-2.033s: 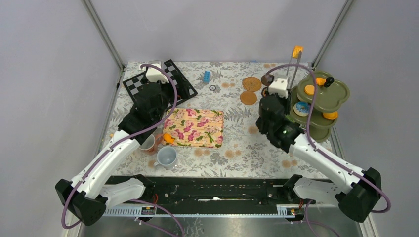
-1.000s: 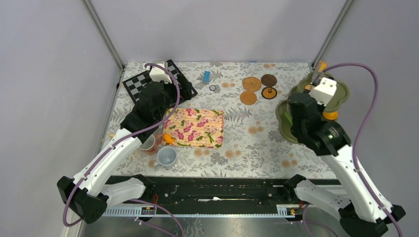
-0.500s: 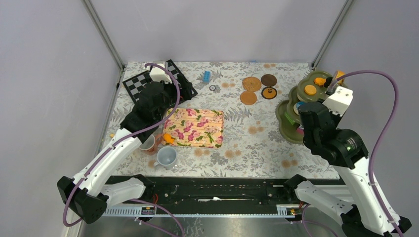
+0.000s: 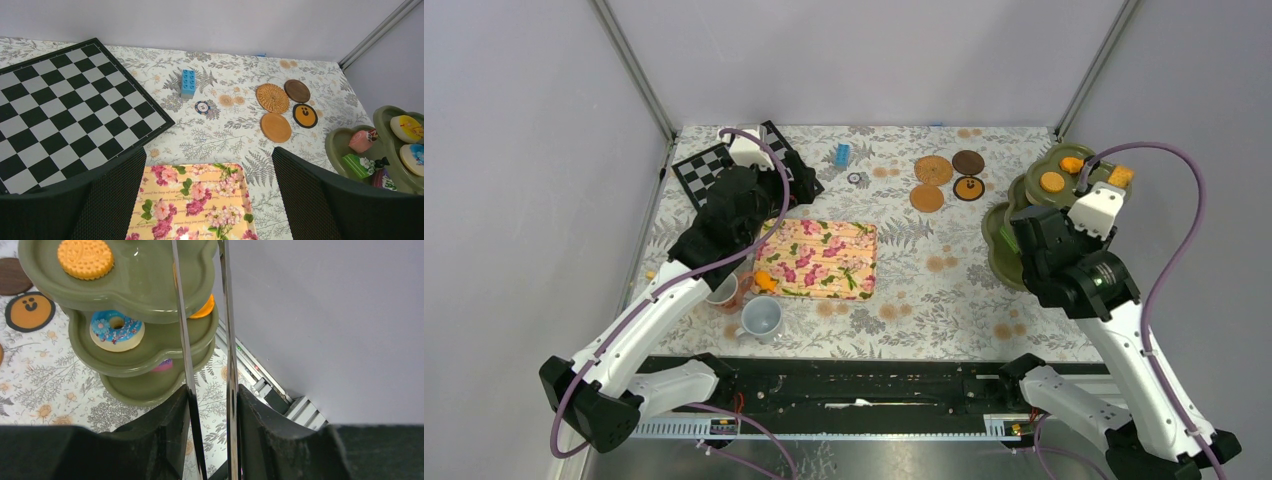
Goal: Serve the afternoon tea
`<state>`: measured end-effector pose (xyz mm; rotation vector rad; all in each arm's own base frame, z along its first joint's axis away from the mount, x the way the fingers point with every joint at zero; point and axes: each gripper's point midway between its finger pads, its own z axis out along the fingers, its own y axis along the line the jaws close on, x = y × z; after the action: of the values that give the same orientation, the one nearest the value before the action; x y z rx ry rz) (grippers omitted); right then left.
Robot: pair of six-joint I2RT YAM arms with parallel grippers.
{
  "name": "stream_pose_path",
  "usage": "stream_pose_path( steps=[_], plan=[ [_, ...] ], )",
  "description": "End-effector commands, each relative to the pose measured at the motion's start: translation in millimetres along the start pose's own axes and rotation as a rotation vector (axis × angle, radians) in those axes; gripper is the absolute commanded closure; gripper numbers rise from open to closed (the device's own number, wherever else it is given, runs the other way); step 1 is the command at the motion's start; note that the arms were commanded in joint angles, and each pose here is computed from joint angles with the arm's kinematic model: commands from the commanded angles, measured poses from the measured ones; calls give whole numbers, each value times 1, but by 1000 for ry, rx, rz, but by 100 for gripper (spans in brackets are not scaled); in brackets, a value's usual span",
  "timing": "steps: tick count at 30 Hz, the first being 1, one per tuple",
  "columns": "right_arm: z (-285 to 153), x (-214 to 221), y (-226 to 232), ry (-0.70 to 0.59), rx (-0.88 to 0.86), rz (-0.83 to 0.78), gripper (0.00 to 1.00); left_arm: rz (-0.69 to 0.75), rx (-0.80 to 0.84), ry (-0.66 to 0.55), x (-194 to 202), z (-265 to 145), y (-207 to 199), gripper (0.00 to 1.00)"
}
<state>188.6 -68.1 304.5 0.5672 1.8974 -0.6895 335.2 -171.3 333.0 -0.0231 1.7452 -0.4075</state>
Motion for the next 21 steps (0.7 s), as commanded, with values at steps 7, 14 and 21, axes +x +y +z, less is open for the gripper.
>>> stream_pose_path(
  steps=[7,14,21],
  plan=[
    [16,-2,10,-4,6,44,54,-26,43,-69,-29,-11,-12,1],
    [29,8,17,35,-8,35,53,-28,43,-71,-30,-12,-12,1],
    [11,-27,7,4,-69,84,53,-28,46,-65,-28,-10,-13,1]
  ],
)
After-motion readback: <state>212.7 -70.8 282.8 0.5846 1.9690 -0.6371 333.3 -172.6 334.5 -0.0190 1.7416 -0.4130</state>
